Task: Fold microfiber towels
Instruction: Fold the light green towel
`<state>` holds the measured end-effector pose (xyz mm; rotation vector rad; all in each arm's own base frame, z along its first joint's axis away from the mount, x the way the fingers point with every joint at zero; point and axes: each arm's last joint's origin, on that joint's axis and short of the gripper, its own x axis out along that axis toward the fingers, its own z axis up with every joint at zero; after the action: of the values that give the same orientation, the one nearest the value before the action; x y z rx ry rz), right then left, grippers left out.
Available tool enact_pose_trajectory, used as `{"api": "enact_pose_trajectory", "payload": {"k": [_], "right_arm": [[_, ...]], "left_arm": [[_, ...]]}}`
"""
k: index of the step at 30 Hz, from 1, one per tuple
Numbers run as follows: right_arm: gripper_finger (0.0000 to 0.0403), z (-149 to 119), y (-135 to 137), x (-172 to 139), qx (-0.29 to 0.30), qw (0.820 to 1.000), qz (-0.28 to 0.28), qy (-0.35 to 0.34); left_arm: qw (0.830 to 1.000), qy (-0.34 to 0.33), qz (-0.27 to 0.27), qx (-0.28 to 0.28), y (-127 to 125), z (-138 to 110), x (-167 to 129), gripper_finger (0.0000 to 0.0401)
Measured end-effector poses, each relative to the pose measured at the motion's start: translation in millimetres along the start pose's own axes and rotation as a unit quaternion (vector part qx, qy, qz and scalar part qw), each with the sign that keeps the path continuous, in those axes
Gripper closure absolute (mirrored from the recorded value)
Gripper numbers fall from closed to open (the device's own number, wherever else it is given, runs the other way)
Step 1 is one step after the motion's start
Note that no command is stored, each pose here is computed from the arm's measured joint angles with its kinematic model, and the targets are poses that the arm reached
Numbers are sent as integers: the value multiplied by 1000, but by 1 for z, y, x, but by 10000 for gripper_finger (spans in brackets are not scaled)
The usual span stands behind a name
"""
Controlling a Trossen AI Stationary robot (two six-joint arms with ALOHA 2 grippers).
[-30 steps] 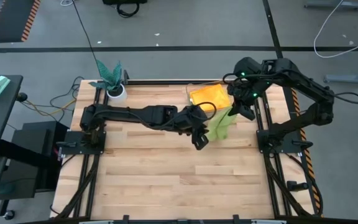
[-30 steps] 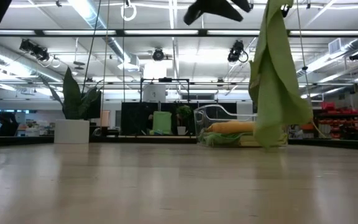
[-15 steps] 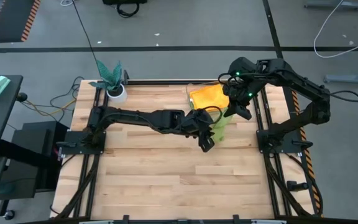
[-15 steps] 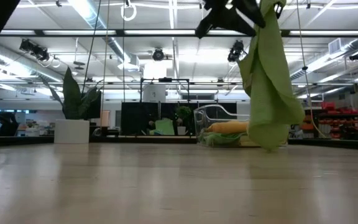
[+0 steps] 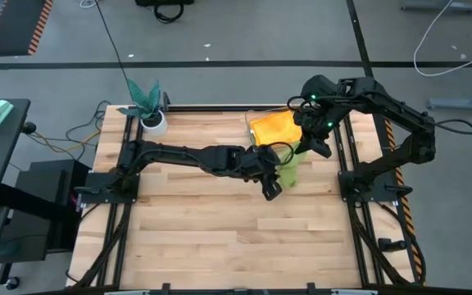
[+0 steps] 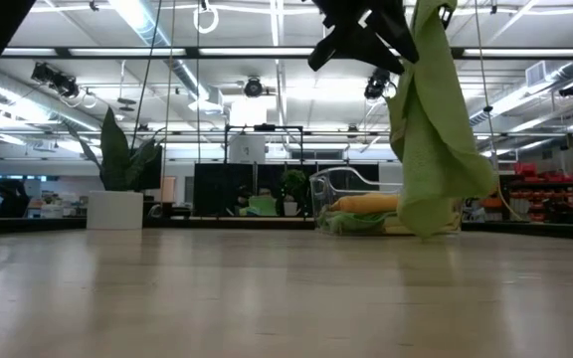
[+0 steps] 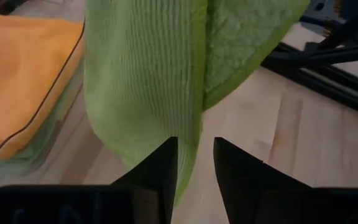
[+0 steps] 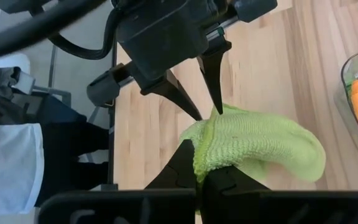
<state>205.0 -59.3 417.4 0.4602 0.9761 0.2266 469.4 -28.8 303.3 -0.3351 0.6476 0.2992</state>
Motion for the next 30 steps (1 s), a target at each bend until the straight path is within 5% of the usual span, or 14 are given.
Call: {"api": "enact_pose_trajectory", "payload": {"k": [30], "right_arm": [[403, 4, 1, 0, -1, 1000, 16, -17]], "left_arm": [[997, 13, 69, 8, 10, -10, 19, 297]]}}
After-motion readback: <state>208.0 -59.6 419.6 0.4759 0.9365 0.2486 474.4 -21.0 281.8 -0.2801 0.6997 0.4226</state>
